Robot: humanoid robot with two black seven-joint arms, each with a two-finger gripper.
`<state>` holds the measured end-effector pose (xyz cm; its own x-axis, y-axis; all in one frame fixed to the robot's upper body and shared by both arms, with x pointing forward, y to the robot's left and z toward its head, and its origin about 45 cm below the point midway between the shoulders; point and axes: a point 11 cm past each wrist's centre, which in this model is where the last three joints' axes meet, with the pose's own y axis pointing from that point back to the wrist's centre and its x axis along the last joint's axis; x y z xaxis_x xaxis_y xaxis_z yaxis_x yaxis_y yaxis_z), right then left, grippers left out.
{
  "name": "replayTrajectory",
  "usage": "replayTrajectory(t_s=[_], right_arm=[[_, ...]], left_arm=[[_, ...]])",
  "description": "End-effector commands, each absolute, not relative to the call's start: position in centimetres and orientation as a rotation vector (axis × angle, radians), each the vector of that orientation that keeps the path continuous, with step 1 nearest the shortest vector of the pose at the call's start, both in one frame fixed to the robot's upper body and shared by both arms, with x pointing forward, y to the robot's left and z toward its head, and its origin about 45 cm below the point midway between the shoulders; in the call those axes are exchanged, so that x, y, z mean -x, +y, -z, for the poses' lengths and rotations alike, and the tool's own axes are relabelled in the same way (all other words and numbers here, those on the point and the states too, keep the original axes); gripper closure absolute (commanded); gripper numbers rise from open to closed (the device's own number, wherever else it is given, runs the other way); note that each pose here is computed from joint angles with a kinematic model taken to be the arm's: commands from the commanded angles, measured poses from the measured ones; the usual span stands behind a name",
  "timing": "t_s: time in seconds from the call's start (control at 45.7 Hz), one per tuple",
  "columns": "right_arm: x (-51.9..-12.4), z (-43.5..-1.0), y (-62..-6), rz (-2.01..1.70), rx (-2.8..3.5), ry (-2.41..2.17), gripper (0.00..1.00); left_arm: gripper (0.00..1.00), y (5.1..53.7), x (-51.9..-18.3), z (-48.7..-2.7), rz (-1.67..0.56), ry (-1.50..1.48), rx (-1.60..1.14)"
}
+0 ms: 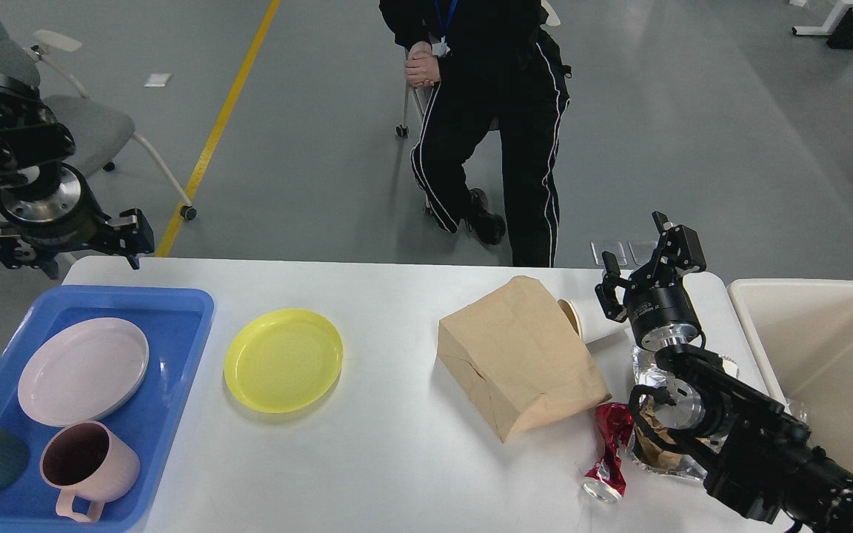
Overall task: Tidy desktop
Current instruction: 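Raise the left gripper away from the tray, then lower the left gripper to the yellow plate edge and grasp it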
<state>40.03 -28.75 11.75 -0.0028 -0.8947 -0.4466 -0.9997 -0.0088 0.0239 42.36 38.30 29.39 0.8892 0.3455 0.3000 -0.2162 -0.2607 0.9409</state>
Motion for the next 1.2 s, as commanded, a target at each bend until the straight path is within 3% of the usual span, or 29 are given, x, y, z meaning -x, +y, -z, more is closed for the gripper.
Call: replayTrajectory(t_s=[0.0,0.416,0.985,1.182], right_arm=[[-40.1,-11.8,-28.7,-0.489,1.977,1.969,0.0],[-40.1,-11.8,-28.7,-0.489,1.977,1.969,0.0],[-40.1,-11.8,-28.7,-0.491,1.977,1.968,0.0],[-40.1,-11.8,-28.7,-0.491,1.977,1.968,0.0]], left_arm=[[0.08,35.2,-42.3,-24.7,-0.479,0.083,-1.735],[0.08,28.8,-39.8,-13.6,-0.373,0.088,-1.676],[0.08,30.0,-37.6,-8.4,-0.46,0.133,-1.665],[0.22,29.4,-37.6,-8.2,-0.467,0.139,-1.643]])
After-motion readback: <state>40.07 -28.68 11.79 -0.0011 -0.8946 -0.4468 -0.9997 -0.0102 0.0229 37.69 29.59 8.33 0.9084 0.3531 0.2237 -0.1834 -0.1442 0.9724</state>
